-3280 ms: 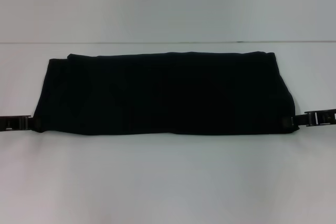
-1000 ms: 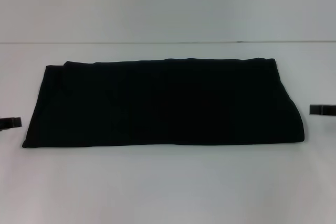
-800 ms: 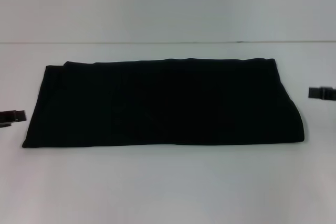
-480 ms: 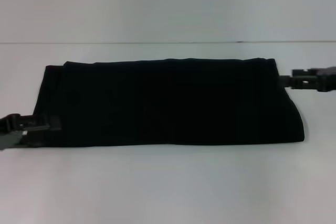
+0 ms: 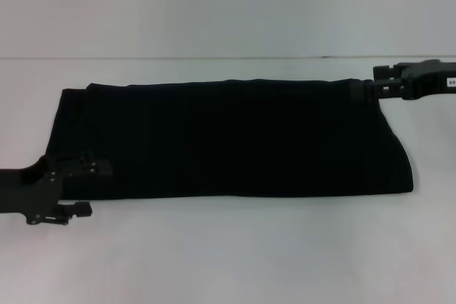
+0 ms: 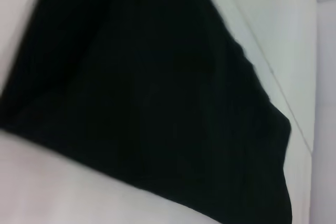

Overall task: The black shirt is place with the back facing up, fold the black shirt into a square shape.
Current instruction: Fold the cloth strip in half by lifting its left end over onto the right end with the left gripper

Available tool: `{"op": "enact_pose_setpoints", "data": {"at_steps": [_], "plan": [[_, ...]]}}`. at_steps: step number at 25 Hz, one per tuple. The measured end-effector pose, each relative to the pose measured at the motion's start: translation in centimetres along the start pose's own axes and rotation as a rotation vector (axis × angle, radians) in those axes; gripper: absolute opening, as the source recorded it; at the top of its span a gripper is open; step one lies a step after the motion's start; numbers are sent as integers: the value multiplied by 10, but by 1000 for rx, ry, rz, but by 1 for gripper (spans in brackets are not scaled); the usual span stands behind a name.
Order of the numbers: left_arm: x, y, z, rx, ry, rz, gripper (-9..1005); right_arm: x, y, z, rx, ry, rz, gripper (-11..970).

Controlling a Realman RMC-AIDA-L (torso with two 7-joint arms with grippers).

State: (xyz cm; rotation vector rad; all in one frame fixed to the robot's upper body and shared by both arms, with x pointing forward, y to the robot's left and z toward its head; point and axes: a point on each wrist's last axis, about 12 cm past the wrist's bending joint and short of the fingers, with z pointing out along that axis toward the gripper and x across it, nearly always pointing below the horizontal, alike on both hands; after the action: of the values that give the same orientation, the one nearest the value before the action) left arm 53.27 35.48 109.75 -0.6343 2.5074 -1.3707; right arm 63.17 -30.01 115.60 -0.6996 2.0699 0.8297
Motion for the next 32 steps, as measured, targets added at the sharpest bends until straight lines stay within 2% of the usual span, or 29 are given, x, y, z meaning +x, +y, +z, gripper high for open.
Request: {"op": "enact_pose_setpoints", "data": {"at_steps": [6, 12, 17, 32], "plan": [[-1, 12, -3, 1, -73, -182, 958, -8, 3, 6, -4, -15, -27, 936], [-4, 21, -5, -26, -122, -288, 958, -13, 7, 12, -17, -36, -38, 935], [-5, 24, -4, -59, -135, -331, 957, -19, 8, 15, -15, -49, -53, 936], [-10, 30, -2, -66, -192, -359, 958, -22, 8, 16, -9, -74, -68, 935]]}}
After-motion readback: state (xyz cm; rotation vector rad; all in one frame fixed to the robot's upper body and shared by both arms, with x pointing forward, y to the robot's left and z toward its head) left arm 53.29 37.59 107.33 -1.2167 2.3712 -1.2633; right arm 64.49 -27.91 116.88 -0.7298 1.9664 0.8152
